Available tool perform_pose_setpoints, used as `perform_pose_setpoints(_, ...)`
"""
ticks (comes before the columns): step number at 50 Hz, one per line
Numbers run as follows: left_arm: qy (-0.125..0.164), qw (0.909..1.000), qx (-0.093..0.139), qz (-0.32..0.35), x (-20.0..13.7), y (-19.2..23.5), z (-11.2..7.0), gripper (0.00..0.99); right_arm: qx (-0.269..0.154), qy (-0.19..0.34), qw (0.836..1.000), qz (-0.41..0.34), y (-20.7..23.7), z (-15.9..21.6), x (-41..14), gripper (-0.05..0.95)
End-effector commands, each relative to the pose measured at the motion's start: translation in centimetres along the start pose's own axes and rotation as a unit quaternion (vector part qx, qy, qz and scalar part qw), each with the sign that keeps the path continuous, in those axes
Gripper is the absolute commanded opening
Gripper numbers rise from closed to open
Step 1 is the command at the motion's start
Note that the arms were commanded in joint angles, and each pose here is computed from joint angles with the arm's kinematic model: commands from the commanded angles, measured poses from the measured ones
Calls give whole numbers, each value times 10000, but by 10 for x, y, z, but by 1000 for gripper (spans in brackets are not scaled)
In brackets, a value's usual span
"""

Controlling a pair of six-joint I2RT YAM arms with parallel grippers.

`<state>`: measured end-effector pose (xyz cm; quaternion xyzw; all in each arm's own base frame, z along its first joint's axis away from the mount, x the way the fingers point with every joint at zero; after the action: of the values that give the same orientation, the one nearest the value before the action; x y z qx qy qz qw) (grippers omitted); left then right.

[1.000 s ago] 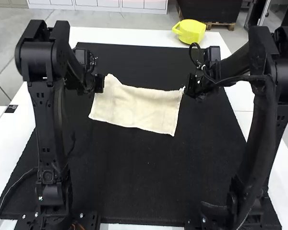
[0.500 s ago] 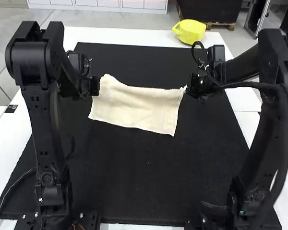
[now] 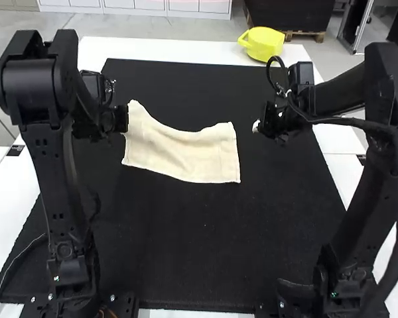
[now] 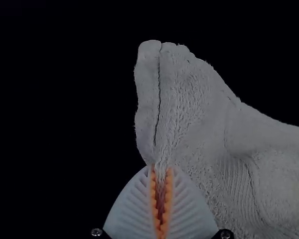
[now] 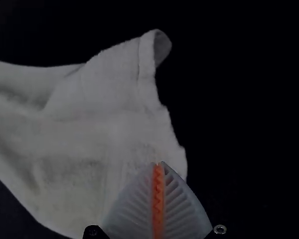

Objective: Fold the towel.

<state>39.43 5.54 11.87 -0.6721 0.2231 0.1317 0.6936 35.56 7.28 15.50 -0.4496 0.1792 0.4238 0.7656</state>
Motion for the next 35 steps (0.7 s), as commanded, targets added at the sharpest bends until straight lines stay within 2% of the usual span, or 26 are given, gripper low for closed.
perform_pose_setpoints(1, 63, 9999, 16, -87, -5, -2, -2, 26, -37, -280, 9996, -43, -1, 12, -9, -26)
perform_pose_setpoints(8, 42, 9998, 36, -216, -6, -1, -3, 26, -24, -342, 9994, -63, 1, 12, -8, -15)
perform_pose_setpoints(9, 42, 9998, 36, -216, -6, -1, -3, 26, -30, -353, 9993, -89, 0, 12, -7, 15)
perform_pose_setpoints(11, 48, 9997, 39, -216, -6, -1, -4, 26, -68, -395, 9990, -190, -1, 12, -6, 177)
perform_pose_setpoints(16, 49, 9998, 37, -209, -6, 0, -4, 26, -145, -331, 9984, -423, -5, 13, -2, 500)
perform_pose_setpoints(22, 36, 9998, 38, -209, -7, 0, -3, 26, -198, -354, 9983, -424, -4, 13, 11, 756)
perform_pose_setpoints(26, 36, 9998, 38, -209, -7, 0, -3, 26, -205, -361, 9986, -327, -3, 12, 21, 836)
perform_pose_setpoints(35, 42, 9996, 45, -260, -6, -2, -4, 26, -287, -401, 9986, -196, -1, 15, 44, 898)
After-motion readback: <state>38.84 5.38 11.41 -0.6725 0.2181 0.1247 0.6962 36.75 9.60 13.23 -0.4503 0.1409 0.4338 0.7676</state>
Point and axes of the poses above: each hand's point on the last joint's axis, 136 mm out from that joint toward the fingers, its own x axis out along the fingers, its own z axis along the line the jaws close on, y = z × x, the point moved 10 cm from there along -x, back along the fingers, and after that the axes turned 6 degrees about x, right-handed, at the moved point
